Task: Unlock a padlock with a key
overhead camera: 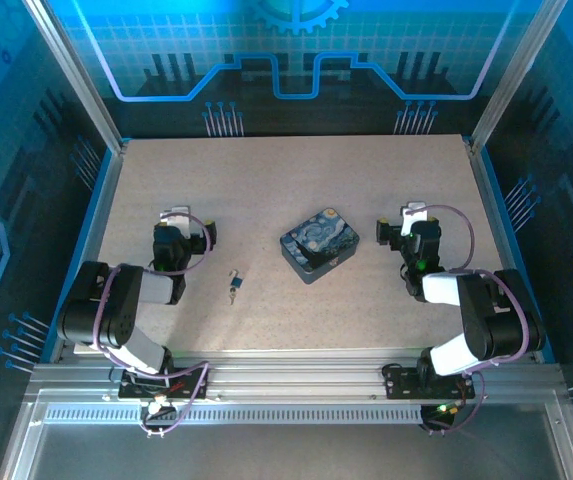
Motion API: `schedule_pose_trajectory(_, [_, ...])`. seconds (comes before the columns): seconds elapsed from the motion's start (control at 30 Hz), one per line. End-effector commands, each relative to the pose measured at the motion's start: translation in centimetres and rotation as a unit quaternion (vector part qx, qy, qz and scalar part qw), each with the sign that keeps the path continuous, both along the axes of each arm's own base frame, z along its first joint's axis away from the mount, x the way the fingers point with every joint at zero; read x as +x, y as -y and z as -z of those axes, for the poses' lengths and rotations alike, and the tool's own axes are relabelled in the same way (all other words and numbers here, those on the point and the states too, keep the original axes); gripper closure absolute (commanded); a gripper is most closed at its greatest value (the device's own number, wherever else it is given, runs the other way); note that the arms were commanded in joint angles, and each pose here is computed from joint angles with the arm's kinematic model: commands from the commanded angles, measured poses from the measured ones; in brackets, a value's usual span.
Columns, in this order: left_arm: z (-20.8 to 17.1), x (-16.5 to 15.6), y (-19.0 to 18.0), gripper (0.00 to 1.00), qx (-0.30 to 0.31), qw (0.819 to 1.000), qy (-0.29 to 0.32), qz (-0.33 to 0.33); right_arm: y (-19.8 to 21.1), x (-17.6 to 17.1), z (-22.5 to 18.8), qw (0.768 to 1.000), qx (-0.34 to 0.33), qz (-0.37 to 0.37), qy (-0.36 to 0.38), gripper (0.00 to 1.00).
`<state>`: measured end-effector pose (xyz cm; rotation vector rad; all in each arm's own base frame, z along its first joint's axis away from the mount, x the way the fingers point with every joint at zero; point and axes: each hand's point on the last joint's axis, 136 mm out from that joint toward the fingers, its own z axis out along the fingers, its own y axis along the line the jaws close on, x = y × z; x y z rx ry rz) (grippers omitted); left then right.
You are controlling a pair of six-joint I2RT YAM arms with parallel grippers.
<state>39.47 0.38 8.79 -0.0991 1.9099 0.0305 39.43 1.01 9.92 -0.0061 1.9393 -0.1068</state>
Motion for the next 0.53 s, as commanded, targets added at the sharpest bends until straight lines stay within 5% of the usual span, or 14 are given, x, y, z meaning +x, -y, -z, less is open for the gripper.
schedule_pose_trajectory(0.0, [-0.87,0.30,0.10,0.01,-0.014,1.000,0.012,0.001,0.34,0.02,0.21,1.000,-0.006,0.008,-0.004,0.00])
schedule_pose_trajectory(0.5, [-0.87,0.30,0.10,0.01,-0.014,1.000,0.012,0.001,-0.21,0.13,0.27,1.000,-0.005,-0.012,-0.006,0.00])
